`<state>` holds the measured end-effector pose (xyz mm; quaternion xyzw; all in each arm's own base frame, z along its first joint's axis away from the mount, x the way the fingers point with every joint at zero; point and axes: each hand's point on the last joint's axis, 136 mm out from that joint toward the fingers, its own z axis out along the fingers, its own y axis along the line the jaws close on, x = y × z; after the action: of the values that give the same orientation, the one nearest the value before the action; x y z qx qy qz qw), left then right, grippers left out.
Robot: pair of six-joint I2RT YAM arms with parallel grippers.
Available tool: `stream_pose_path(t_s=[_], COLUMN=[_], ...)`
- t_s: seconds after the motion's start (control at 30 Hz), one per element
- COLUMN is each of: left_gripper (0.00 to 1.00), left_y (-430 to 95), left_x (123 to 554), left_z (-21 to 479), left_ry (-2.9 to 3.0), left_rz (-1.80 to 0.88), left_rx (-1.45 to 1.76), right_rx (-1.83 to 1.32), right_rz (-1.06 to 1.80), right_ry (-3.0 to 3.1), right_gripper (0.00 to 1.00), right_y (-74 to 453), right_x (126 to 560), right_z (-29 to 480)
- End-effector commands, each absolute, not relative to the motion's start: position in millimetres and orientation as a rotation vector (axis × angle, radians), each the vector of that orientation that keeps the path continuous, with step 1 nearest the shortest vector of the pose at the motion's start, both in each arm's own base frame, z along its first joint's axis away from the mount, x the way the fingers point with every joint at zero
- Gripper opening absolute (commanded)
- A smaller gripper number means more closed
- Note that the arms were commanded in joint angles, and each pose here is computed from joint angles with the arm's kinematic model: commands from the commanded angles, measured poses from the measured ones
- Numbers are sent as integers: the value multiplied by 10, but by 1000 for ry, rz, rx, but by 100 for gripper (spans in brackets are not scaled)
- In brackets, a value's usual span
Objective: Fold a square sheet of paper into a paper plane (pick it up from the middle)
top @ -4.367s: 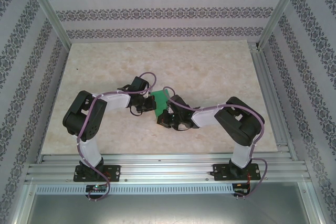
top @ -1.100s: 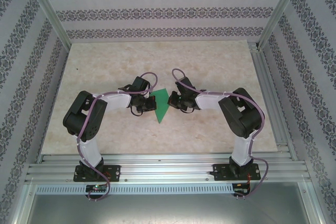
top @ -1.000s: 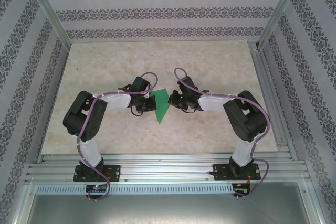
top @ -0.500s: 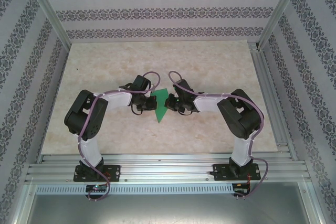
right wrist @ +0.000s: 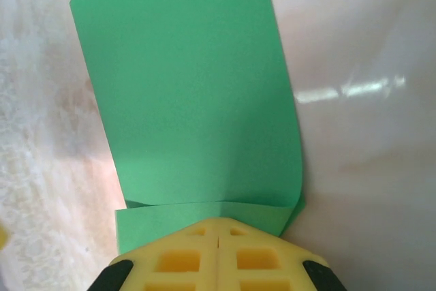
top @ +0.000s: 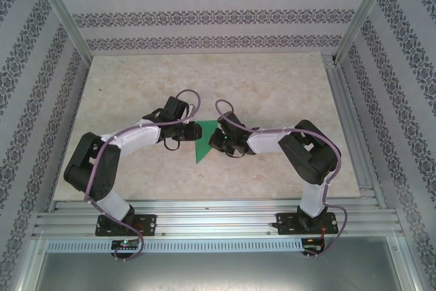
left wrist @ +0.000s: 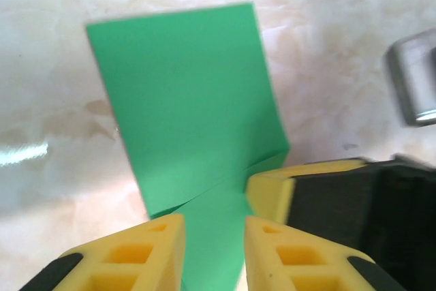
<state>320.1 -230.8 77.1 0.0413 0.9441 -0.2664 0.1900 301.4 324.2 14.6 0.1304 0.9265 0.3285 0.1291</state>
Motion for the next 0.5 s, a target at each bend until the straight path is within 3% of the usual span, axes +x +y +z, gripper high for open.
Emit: stream_pose_path(t_s=[0.0, 0.23, 0.47], left_gripper=[30, 25, 16], left_y=[-2324, -2476, -2437], left_x=[3002, 2598, 2538], left_z=[779, 742, 442], left_ry=[2643, 2672, 2759], left_rz=[-806, -988, -896], left_rx=[43, 23, 5], right_rx=[537, 573, 555], right_rz=[1014, 1037, 1041], right_ry=[2646, 2632, 2629], right_gripper=[6, 9, 9], right_y=[3282, 3305, 3323], right_x=[2970, 2941, 2959], right_z=[188, 186, 229])
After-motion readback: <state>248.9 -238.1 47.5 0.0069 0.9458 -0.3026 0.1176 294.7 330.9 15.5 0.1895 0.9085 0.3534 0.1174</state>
